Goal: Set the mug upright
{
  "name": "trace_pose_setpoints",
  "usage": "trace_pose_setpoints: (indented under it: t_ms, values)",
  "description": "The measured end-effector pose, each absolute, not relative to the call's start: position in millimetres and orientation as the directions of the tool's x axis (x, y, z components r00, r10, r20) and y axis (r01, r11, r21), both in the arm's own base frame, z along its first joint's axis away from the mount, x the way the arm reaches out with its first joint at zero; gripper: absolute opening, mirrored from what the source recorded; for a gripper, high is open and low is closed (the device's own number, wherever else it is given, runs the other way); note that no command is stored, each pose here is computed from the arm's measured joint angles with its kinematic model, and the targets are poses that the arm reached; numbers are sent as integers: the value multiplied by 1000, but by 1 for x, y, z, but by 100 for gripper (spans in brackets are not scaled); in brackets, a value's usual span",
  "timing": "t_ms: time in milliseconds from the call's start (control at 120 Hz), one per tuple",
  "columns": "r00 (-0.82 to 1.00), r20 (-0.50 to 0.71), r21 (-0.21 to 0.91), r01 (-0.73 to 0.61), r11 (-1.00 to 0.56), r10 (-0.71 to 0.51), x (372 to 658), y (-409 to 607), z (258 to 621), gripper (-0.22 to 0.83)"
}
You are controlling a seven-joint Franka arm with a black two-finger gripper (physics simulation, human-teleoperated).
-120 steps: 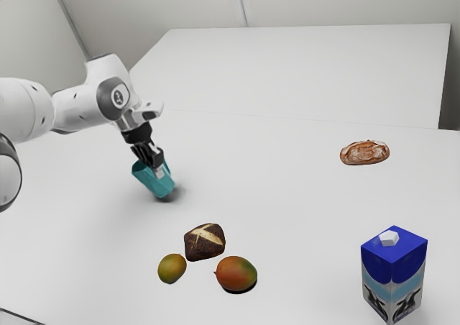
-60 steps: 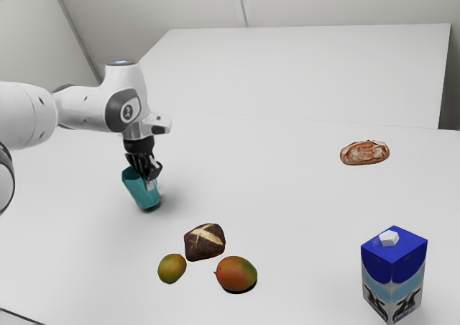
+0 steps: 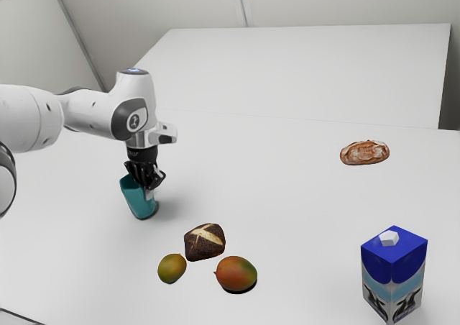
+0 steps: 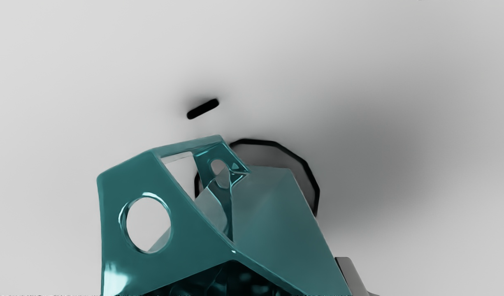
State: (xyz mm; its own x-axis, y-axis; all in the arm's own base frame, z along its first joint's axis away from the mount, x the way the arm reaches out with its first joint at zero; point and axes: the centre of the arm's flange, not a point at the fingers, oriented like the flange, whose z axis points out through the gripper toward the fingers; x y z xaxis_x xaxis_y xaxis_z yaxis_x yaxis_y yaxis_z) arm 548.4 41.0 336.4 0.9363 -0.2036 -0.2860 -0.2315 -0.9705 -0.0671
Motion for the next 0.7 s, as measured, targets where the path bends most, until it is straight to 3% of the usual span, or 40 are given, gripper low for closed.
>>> trace_pose_setpoints:
  t_ms: [167,292,467,700]
  values:
    - [945,-279,-75,-198,-977,-170,550,44,339,22]
    - [952,-262,-84,-188,-979,-160,555,44,346,40]
    - [965,-217,-88,-172,-981,-149,566,44,367,52]
    - [974,-177,-80,-154,-985,-138,573,46,396,58]
